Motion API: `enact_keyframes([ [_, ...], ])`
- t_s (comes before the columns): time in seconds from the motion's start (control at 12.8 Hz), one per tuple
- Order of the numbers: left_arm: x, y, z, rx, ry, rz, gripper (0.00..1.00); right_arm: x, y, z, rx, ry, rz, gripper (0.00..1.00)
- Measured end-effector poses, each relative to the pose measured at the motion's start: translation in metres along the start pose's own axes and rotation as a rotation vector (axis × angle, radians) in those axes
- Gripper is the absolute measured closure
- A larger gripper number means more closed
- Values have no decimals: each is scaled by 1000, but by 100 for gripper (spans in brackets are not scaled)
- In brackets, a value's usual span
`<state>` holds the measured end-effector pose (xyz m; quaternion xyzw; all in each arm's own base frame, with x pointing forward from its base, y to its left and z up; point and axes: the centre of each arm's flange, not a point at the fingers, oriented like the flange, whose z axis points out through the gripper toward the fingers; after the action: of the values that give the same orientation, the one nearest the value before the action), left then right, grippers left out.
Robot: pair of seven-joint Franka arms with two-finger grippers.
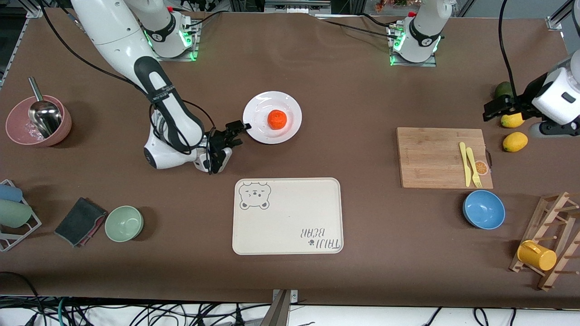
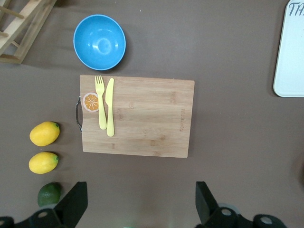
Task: Place orange and plate with both arms
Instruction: 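Grip the plate rim with the right gripper and slide it onto the tray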
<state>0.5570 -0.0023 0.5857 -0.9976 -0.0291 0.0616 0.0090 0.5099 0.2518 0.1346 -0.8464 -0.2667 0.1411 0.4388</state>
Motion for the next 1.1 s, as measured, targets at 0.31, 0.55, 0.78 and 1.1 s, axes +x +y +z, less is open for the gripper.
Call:
enact_keyframes([
  [0.31, -5, -1, -13, -1, 24, 26, 0, 0, -11, 24, -30, 1, -18, 7],
  [0.55, -5, -2, -11, -1, 18, 57, 0, -3, -15, 32, -50, 1, -33, 44],
  [0.78, -1, -4, -5, -1, 6, 61, 0, -5, -14, 36, -58, -3, -69, 81],
  [1.1, 2, -5, -2, -2, 0, 63, 0, -5, -17, 36, -55, -4, -95, 95],
])
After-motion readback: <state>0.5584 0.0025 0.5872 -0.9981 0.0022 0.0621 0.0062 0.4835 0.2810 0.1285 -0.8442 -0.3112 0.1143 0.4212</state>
